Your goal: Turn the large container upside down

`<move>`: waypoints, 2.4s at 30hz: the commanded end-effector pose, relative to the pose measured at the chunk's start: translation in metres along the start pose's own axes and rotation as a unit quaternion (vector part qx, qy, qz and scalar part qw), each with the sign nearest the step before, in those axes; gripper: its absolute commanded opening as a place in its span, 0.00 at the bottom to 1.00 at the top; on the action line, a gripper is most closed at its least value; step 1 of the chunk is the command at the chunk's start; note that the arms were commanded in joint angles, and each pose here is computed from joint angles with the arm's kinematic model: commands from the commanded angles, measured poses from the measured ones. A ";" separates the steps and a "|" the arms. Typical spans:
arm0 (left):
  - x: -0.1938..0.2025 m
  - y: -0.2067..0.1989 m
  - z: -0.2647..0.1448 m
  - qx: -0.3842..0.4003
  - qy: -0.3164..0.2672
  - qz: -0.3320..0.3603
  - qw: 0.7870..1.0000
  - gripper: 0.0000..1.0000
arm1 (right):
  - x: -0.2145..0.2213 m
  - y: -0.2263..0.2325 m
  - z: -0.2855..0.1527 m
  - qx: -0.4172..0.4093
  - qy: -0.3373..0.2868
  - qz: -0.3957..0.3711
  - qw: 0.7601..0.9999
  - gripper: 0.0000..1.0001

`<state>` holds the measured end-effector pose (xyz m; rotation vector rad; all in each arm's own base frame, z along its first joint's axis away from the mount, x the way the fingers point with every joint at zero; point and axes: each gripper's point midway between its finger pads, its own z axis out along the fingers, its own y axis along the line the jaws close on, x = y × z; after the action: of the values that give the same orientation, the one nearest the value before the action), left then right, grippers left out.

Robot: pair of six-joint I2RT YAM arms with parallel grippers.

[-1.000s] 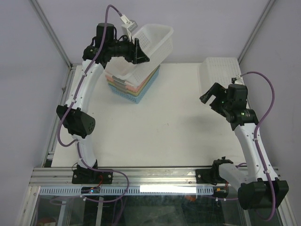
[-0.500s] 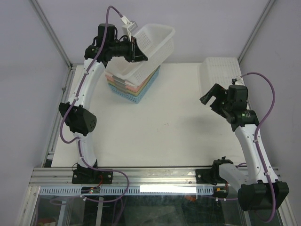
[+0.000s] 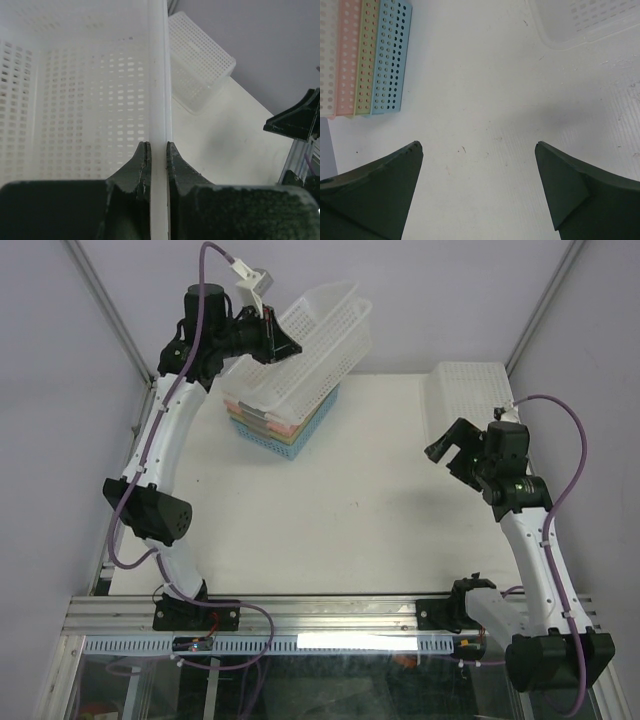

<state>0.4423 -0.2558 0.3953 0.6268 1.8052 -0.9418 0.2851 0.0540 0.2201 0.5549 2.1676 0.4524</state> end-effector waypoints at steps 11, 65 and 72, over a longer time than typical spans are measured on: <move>-0.130 -0.042 -0.081 -0.089 -0.210 0.088 0.970 0.00 | -0.016 0.146 0.004 -0.240 -0.022 0.024 0.970 0.99; -0.159 -0.258 -0.213 0.216 -0.328 0.091 0.915 0.00 | -0.013 0.176 -0.087 -0.281 -0.076 0.040 0.956 0.99; -0.112 -0.232 -0.145 0.210 -0.268 0.028 0.940 0.00 | 0.000 0.117 -0.104 -0.241 -0.110 0.071 0.962 0.99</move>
<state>0.2215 -0.2532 0.6358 0.6342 1.0315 -1.2875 0.2311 0.1598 0.3574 0.3742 1.7235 1.0103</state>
